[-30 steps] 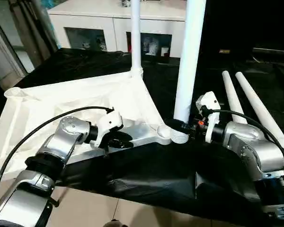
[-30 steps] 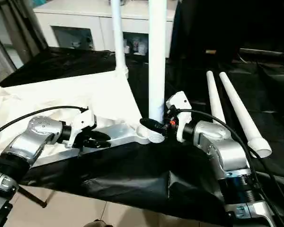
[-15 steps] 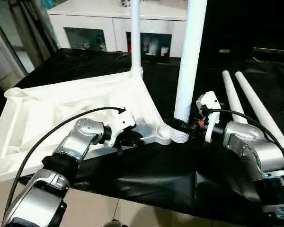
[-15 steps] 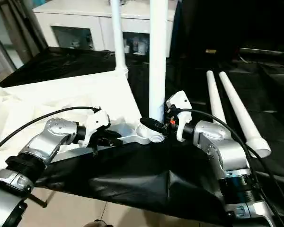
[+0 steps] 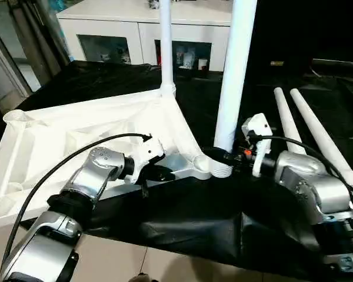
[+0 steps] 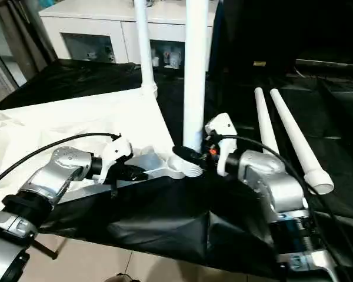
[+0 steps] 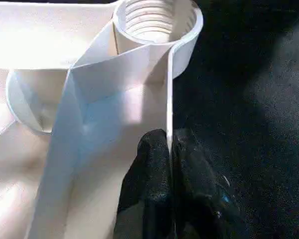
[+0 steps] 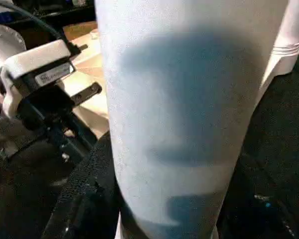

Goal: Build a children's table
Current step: Insert table leg to table base

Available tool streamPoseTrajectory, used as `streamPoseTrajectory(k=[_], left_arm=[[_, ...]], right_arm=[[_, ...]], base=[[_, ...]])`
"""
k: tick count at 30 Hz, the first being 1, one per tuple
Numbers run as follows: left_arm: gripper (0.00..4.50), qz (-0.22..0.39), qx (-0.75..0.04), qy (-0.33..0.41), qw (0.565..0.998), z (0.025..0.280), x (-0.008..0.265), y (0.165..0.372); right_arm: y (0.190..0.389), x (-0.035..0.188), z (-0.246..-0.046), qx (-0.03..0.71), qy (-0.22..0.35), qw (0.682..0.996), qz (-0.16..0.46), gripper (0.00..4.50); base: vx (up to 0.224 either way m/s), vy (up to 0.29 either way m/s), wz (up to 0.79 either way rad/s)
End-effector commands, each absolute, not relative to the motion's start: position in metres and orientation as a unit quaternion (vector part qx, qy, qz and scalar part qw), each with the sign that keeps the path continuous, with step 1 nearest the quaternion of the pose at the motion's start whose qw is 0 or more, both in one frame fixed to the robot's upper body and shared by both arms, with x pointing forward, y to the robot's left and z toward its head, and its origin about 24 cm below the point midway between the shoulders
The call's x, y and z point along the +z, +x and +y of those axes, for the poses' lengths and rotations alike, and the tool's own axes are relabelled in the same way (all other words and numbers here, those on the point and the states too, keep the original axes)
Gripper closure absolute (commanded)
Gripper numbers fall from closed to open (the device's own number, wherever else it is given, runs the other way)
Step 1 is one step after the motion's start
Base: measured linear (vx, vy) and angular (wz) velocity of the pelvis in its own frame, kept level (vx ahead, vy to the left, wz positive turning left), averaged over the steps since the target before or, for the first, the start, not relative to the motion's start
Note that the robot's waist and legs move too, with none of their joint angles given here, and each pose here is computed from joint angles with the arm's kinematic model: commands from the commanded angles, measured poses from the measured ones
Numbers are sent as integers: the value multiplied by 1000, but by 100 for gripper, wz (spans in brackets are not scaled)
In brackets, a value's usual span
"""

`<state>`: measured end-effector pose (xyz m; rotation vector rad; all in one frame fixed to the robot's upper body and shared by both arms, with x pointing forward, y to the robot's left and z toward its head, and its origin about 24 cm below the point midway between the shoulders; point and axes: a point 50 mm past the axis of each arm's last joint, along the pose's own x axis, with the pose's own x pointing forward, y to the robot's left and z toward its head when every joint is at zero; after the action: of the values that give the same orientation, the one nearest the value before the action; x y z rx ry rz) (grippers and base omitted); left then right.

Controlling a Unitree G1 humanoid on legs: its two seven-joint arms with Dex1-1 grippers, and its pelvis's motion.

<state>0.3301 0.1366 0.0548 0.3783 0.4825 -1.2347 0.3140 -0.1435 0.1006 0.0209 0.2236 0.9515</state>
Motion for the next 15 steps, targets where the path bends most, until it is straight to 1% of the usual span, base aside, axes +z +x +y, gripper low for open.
streamPoseTrajectory(k=[1, 6, 8, 15], left_arm=[[450, 223, -558, 169, 782, 144, 56, 330], [450, 197, -561, 153, 789, 141, 60, 331], [450, 183, -567, 129, 792, 137, 63, 329], [450, 176, -562, 124, 799, 137, 61, 327]], right_arm=[[319, 108, -140, 457, 7, 885, 89, 257], [327, 105, -132, 456, 10, 885, 91, 257], [332, 104, -128, 456, 12, 885, 92, 257], [337, 95, -120, 467, 14, 877, 108, 257]], base=[[0, 0, 0], [0, 0, 0], [0, 0, 0], [0, 0, 0]])
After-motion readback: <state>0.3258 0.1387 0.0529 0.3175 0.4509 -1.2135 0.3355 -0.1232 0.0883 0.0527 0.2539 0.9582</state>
